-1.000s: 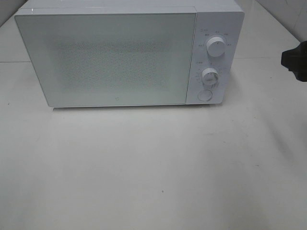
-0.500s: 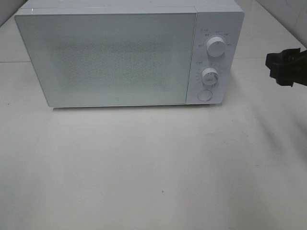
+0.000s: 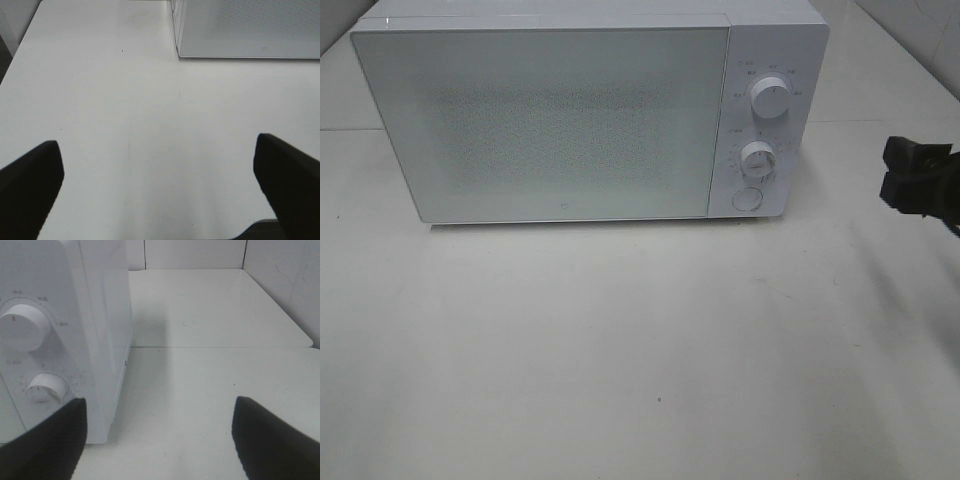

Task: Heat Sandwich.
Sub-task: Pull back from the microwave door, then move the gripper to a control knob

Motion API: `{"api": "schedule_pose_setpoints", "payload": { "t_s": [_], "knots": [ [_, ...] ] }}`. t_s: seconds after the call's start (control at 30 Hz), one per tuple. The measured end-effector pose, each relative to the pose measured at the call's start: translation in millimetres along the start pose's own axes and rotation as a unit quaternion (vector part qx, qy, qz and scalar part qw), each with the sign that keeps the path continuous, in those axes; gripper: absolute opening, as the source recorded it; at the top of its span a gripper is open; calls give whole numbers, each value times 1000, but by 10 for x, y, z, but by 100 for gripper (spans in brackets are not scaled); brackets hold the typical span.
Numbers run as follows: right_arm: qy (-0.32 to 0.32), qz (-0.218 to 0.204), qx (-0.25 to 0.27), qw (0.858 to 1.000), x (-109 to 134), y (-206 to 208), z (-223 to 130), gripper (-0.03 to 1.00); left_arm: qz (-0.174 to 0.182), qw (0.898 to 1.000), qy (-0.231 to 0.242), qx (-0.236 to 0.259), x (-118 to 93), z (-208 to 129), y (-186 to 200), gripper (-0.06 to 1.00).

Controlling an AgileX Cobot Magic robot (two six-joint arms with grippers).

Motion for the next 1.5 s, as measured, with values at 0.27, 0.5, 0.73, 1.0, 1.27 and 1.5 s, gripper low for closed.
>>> {"api": "schedule_pose_setpoints", "payload": {
  "t_s": [0.27, 0.5, 0.73, 1.0, 1.27, 1.5],
  "knots": [
    [23, -4, -11, 1000, 359, 26, -51, 77, 0, 1000, 0, 0, 0, 0, 0, 98],
    [20, -12, -10, 1000, 595, 77, -106, 77, 0, 1000, 0, 0, 0, 0, 0, 98],
    [5, -12, 11, 1000, 844, 50, -149, 77, 0, 1000, 0, 0, 0, 0, 0, 98],
    [9, 0, 11, 1000, 1078, 11, -109, 77, 0, 1000, 0, 0, 0, 0, 0, 98],
    [12, 0, 11, 1000, 1099, 4, -104, 77, 0, 1000, 0, 0, 0, 0, 0, 98],
    [17, 0, 15, 1000, 1106, -4, -136, 77, 0, 1000, 0, 0, 0, 0, 0, 98]
  ]
}}
Point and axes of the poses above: a point on each arm's last joint axis where the gripper is mounted, y pointing back along that axis away from the gripper, x along the wrist's bending axis when the last joint is at zero, z = x × y, the point moved 9 cm from there along -y, pointing out along that axis toward the gripper, and after that the axes turned 14 degrees about y, right-handed, at the moved point
